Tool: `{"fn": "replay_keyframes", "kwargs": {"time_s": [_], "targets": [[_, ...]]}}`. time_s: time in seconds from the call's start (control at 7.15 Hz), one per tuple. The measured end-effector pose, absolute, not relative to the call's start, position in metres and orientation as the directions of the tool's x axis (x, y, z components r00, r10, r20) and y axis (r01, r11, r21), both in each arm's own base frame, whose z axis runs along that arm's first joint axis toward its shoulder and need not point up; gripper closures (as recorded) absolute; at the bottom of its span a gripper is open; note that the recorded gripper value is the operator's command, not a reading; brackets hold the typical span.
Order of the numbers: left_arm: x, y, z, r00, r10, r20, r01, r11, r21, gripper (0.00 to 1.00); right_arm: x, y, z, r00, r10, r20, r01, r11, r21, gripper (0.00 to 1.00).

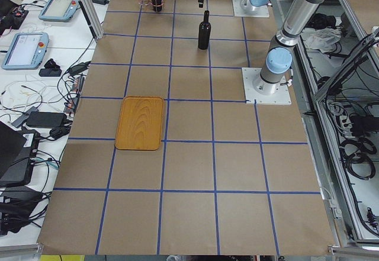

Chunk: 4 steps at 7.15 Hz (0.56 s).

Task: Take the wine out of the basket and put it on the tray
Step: 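Move the left gripper over the standing bottle while the right gripper returns to the rack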

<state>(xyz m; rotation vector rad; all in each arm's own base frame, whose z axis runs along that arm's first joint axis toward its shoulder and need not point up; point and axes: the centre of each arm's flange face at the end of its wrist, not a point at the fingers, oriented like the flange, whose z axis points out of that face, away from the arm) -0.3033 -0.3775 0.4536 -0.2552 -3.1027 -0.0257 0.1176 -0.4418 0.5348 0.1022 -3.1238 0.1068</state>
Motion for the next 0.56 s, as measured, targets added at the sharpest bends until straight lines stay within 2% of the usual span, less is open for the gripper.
{"fn": "replay_keyframes", "kwargs": {"time_s": [0.28,0.56], "targets": [[-0.309,-0.366,0.415,-0.984,0.175,0.022,0.176,0.984,0.041,0.06,0.116,-0.474,0.507,-0.998,-0.062,0.012,-0.062,0.998,-0.026,0.00],[-0.308,-0.361,0.395,-0.983,0.182,0.010,0.182,0.981,0.069,0.14,0.115,-0.508,0.512,-0.999,-0.050,0.018,-0.052,0.995,-0.084,0.00]]}}
